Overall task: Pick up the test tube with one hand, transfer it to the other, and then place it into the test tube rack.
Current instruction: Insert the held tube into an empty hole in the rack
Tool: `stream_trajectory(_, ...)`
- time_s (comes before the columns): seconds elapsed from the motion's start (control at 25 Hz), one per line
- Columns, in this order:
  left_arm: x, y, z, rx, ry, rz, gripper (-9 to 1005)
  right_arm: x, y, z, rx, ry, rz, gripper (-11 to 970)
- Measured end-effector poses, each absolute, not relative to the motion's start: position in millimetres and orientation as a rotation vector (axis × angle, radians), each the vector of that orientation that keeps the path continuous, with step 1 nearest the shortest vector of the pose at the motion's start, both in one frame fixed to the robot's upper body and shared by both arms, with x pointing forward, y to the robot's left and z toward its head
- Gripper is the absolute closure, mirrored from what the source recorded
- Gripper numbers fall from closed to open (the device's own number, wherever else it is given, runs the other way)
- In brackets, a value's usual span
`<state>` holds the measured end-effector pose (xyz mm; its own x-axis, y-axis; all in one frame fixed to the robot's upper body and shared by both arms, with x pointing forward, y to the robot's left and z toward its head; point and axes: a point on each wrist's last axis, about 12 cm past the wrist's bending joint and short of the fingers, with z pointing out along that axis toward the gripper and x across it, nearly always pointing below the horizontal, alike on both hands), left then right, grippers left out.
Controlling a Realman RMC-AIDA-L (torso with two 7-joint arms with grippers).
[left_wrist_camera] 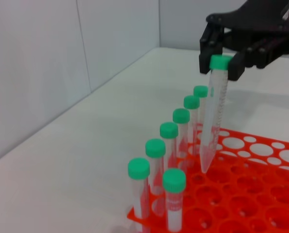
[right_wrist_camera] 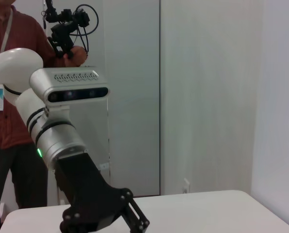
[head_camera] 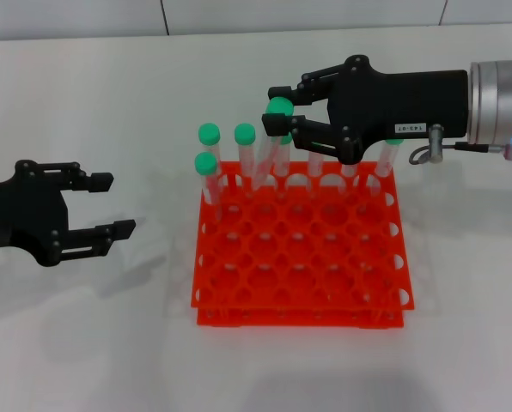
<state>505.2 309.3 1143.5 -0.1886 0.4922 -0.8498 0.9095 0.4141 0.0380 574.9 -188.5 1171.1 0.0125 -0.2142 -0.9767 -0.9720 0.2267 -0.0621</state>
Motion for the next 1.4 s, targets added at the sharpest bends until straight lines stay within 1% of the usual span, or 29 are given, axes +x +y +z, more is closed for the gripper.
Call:
stream_trajectory(0.64,509,307,1120,1.209,1.933,-0.679,353,576,-179,1169,-1.195,1.436,0.896,679)
stream_trajectory(0.96,510,305,1119,1.220,1.929,-0.677,353,581,-172,1166,-1.198,1.454,0.892,678)
stream_trajectory(1.4,511,304,1119,1.231,1.924,-0.676,352,582,-164,1155,-1.205,1.497,0.880,676)
